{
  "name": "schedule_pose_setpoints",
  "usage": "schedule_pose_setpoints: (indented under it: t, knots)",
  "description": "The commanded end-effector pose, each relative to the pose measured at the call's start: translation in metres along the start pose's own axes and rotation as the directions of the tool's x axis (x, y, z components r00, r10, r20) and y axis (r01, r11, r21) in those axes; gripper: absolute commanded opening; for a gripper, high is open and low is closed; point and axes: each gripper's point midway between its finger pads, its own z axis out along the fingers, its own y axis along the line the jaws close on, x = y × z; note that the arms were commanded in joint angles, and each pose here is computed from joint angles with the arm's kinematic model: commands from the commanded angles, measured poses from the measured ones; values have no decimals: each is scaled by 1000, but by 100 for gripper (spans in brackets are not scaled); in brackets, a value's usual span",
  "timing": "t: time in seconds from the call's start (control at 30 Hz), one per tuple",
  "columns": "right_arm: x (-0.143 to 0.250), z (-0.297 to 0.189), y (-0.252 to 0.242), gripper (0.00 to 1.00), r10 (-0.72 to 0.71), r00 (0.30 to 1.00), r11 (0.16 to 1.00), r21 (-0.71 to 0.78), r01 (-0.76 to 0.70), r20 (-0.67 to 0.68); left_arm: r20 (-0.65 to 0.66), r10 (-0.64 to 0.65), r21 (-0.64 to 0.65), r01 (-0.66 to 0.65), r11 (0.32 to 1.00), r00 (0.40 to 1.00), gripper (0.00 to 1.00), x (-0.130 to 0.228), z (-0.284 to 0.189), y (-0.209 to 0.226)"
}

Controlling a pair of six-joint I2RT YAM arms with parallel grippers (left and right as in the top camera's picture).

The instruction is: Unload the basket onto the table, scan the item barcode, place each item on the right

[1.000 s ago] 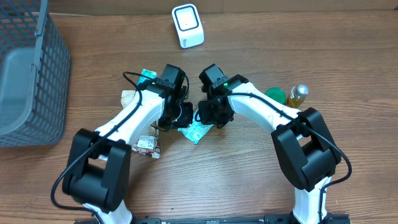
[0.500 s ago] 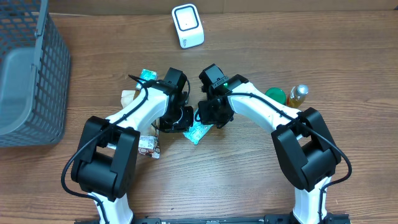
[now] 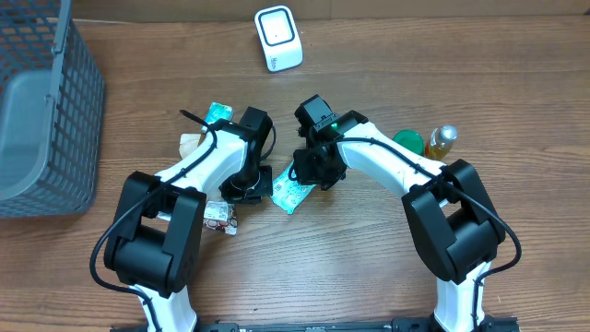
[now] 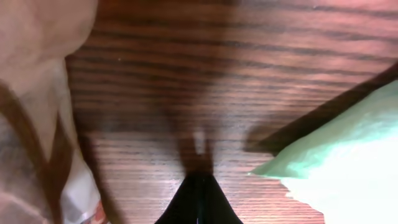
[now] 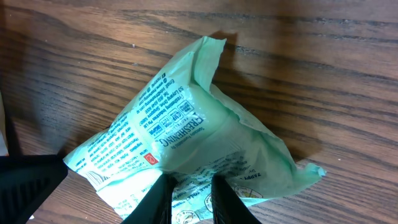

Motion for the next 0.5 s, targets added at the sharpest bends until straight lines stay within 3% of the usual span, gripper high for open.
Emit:
schedule_pose_setpoints:
  t: [0.0, 0.23, 0.47]
  knots:
    - [9, 24, -17, 20, 17, 999, 998, 68, -14, -46, 51, 20, 91, -25, 996, 999, 4, -5, -20, -12]
    - [9, 24, -17, 20, 17, 999, 998, 68, -14, -45, 95, 25, 290, -52, 956, 995, 7, -12, -43, -44]
    - [9, 24, -17, 20, 17, 999, 998, 68, -14, -45, 107, 29, 291, -60, 955, 994, 8, -15, -41, -47]
